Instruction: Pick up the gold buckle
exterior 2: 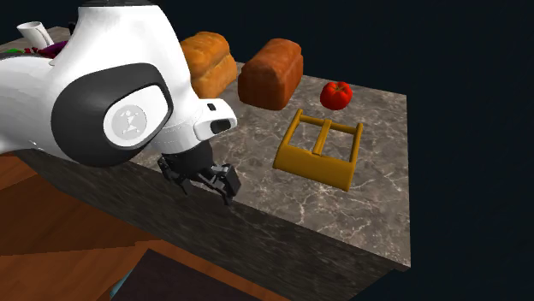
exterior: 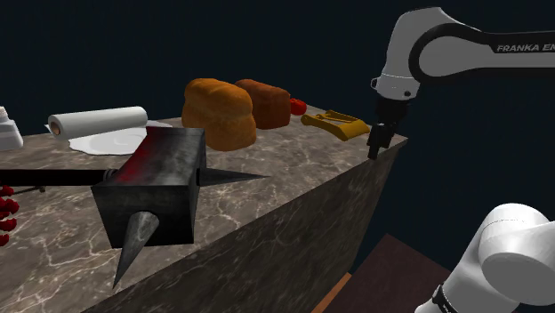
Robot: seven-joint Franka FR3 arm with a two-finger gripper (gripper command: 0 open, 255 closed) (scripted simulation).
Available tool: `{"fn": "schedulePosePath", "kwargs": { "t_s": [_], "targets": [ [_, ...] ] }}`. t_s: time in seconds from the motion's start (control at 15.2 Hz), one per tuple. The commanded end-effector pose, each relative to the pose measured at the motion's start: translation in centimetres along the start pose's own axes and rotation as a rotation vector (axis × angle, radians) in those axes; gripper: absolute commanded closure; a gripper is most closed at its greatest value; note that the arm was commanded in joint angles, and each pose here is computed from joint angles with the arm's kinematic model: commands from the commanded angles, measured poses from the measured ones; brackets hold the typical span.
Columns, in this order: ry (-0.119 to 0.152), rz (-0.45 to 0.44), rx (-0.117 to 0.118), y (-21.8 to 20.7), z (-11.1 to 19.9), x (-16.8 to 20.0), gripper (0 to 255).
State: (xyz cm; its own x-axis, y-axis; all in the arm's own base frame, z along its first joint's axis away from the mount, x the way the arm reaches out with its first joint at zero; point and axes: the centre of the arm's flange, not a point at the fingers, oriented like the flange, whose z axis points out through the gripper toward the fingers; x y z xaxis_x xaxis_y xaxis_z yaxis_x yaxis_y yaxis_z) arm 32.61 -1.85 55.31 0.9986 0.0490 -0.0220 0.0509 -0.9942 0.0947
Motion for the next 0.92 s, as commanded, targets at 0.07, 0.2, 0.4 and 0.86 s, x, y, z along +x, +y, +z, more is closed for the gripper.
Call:
{"fn": "schedulePosePath", "kwargs": {
  "t_s": [0.07, 0.2, 0.4, 0.86],
  "targets": [
    [-0.002, 0.003, 0.003, 0.9, -0.1, 1.1, 0],
    [-0.006, 0.009, 0.01, 2.6, -0.4, 3.2, 0],
    [-0.013, 0.017, 0.02, 5.2, -0.7, 6.4, 0],
    [-0.028, 0.037, 0.044, 11.4, -1.3, 13.7, 0]
  ]
}}
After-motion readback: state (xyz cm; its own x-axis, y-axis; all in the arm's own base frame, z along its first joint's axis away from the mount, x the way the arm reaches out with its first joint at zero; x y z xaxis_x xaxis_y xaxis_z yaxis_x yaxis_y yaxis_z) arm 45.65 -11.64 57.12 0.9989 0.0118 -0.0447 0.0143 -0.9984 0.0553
